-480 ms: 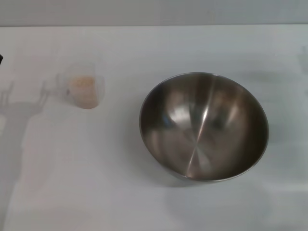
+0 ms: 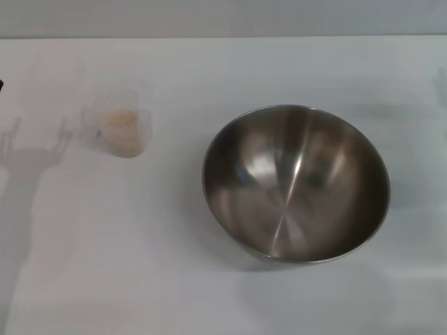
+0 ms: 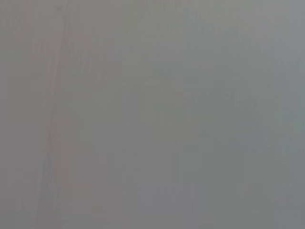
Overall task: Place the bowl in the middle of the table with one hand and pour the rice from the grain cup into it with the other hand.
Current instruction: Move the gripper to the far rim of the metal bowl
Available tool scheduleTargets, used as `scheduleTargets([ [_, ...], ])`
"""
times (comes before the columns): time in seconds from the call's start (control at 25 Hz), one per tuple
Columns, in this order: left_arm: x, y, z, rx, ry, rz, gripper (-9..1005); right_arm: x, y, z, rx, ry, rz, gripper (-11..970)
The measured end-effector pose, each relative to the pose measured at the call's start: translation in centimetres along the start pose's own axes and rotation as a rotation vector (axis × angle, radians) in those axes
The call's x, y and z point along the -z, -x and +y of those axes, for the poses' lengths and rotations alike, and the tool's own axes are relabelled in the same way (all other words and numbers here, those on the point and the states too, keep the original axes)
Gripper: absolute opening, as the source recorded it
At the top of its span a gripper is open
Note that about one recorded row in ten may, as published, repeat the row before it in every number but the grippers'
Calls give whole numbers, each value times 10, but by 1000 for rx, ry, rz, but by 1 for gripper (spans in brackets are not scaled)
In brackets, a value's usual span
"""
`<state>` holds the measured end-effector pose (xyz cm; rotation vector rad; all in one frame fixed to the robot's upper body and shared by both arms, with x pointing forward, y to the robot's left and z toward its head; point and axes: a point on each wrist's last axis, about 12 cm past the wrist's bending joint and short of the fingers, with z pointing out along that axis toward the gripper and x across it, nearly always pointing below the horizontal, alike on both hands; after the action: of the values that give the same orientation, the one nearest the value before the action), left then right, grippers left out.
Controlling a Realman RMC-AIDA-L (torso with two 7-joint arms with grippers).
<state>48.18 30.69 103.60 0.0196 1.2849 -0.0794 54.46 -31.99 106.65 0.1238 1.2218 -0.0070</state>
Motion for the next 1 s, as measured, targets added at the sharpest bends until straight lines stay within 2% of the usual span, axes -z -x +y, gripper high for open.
scheduleTargets([
  [0.4, 2, -1, -1, 10, -3, 7, 844, 0, 0, 0, 1, 0, 1, 776],
  [0.72, 17, -1, -5, 91, 73, 63, 844, 0, 0, 0, 8, 0, 2, 776],
  [1.0, 26, 7, -16, 40, 128, 132, 844, -3, 1, 2, 5, 8, -5, 776],
])
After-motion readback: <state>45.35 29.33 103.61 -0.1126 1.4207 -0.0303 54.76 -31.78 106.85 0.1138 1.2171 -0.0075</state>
